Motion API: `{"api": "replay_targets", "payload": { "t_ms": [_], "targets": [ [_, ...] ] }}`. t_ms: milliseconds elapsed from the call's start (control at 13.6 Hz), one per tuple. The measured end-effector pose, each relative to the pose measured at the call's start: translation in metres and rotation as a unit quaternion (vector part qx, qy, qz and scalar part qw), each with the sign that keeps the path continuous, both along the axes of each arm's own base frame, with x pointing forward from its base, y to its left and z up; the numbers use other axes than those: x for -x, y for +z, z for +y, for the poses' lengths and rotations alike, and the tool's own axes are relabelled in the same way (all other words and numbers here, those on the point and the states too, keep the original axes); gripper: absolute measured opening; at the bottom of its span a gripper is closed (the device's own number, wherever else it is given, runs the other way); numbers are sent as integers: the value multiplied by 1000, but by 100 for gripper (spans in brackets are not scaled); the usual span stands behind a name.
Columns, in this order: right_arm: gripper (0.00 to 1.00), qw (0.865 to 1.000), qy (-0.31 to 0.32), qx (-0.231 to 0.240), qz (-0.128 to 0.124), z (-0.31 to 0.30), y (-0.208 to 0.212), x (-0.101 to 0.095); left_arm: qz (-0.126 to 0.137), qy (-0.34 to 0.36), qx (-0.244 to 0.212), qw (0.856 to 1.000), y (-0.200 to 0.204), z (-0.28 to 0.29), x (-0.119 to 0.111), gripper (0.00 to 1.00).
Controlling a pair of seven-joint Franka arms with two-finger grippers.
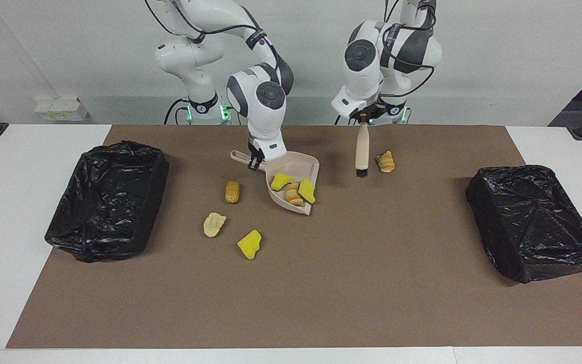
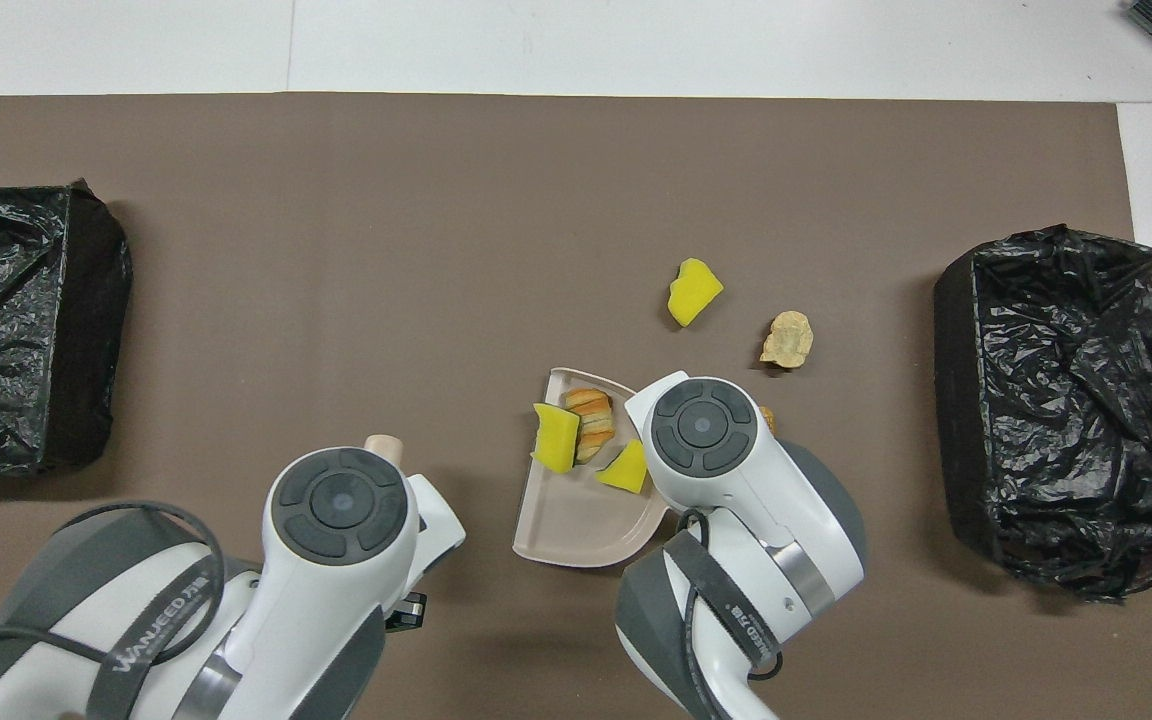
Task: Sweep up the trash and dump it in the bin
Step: 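Draw the brush back toward the remaining scraps with the left gripper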
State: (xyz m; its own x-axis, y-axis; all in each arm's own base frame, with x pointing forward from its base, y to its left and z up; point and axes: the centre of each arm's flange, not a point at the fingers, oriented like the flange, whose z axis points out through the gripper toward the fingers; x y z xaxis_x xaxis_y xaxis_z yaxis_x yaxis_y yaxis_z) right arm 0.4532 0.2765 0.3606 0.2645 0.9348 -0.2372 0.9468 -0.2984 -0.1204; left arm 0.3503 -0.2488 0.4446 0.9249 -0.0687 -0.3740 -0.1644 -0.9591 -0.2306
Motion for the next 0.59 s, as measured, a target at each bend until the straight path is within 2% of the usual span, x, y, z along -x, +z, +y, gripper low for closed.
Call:
{"api": "replay_targets", "payload": {
  "t_ms": [295, 590],
  "targets": [
    [32, 999, 32, -3, 8, 13, 4, 11, 16, 111, -31, 993, -33, 78, 11, 26],
    [32, 999, 51, -10, 9, 14, 5, 10, -5, 162, -39, 986, -61, 125, 39, 26]
  ]
}}
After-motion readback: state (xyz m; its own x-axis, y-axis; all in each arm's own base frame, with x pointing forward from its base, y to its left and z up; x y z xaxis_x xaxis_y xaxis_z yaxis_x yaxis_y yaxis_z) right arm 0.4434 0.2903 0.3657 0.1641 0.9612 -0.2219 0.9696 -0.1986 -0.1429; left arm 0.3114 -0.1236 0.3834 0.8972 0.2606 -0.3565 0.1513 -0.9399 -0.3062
